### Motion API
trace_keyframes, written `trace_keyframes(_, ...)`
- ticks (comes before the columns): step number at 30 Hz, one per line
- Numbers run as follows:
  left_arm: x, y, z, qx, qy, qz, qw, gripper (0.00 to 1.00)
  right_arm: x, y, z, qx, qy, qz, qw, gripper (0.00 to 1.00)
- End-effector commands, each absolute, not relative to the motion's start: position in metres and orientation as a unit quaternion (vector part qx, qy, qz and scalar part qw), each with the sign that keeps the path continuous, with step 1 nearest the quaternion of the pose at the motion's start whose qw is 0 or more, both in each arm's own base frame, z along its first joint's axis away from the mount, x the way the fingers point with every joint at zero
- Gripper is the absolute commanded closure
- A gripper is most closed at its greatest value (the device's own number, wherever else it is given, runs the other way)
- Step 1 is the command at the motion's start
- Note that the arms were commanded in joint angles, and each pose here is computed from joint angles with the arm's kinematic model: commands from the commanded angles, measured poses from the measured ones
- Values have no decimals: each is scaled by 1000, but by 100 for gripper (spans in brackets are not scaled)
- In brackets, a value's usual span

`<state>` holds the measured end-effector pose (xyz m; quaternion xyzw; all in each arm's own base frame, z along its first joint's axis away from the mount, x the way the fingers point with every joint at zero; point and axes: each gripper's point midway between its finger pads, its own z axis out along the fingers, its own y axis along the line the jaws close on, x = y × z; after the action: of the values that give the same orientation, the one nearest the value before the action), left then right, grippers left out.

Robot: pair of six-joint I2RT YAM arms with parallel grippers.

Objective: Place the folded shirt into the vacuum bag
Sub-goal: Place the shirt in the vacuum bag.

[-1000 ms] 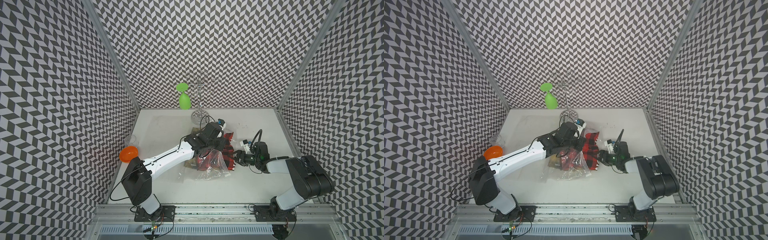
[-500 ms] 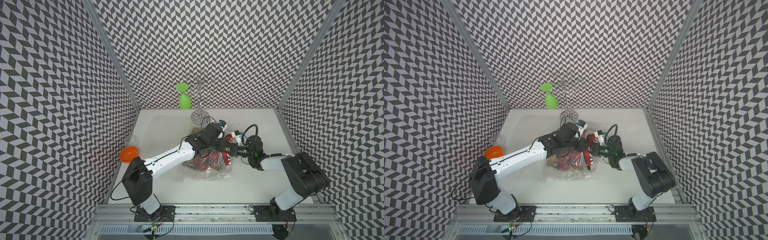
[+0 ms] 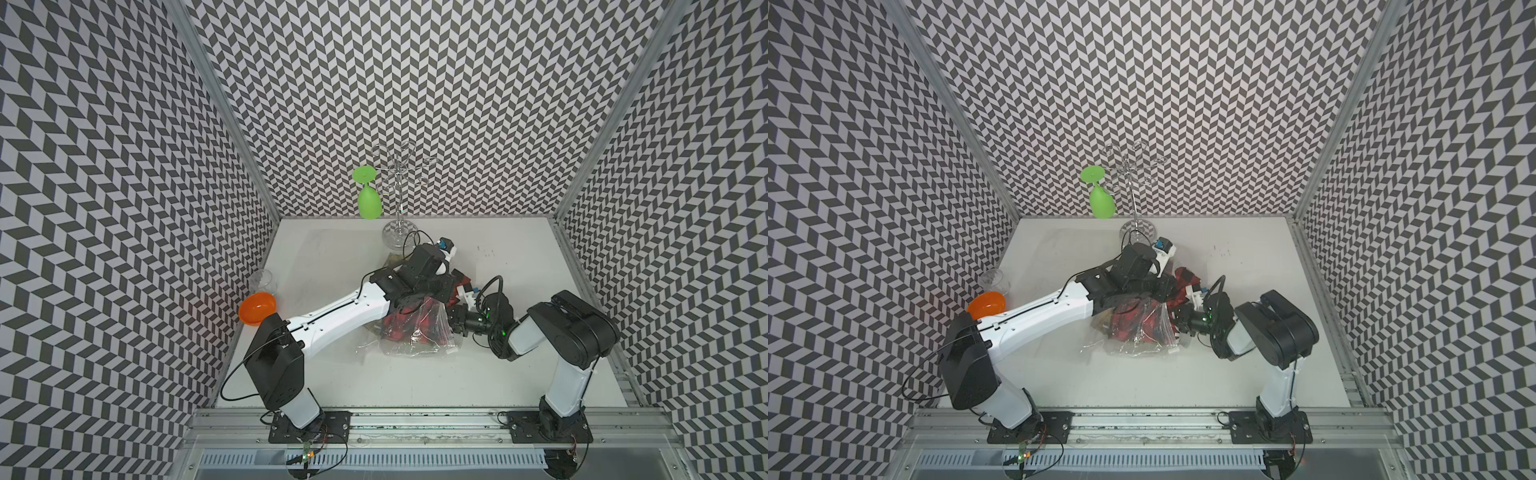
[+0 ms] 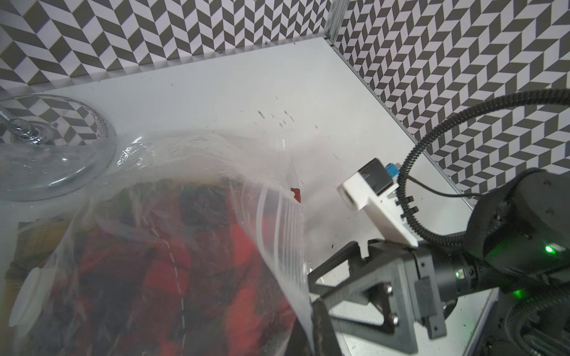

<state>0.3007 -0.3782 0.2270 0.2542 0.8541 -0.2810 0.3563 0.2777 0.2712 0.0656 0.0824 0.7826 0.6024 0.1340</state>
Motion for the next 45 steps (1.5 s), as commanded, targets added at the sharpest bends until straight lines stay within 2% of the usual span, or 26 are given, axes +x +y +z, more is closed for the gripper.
trace_keyframes(1, 296, -390, 272, 267, 815, -325, 398, 95, 280, 269, 64, 77, 788, 590, 160, 75)
trace_keyframes(5, 299, -379, 253, 262, 830, -304, 388, 95, 282, 270, 91, 49, 780, 597, 180, 56)
trace_keyframes(6, 300, -376, 251, 259, 832, -300, 389, 95, 282, 269, 100, 43, 777, 600, 186, 49)
trace_keyframes(9, 304, -367, 257, 252, 832, -295, 398, 95, 282, 255, 116, 39, 775, 597, 203, 37)
trace_keyframes(15, 305, -363, 256, 251, 834, -292, 395, 95, 295, 190, 93, 85, 808, 538, 227, 25)
trace_keyframes(21, 299, -371, 259, 257, 830, -310, 387, 95, 333, 181, 103, 87, 801, 528, 269, 22)
trace_keyframes(28, 294, -379, 259, 268, 825, -322, 378, 95, 373, 212, 114, 77, 769, 558, 304, 30)
trace_keyframes(30, 295, -381, 259, 271, 824, -323, 379, 95, 373, 231, 118, 58, 757, 580, 296, 41)
trace_keyframes(32, 296, -382, 260, 276, 822, -323, 380, 95, 368, 245, 134, 45, 731, 609, 305, 60)
trace_keyframes(35, 297, -385, 259, 278, 821, -323, 378, 95, 360, 258, 168, 14, 703, 630, 331, 77)
trace_keyframes(39, 292, -391, 262, 281, 818, -336, 373, 95, 364, 254, 208, 3, 684, 625, 376, 87)
trace_keyframes(41, 290, -393, 261, 283, 817, -338, 373, 95, 369, 257, 219, 4, 673, 634, 380, 88)
trace_keyframes(43, 290, -393, 261, 284, 816, -338, 373, 95, 384, 261, 199, 43, 696, 622, 357, 91)
trace_keyframes(45, 290, -392, 266, 282, 815, -339, 377, 95, 402, 266, 150, 93, 751, 571, 318, 91)
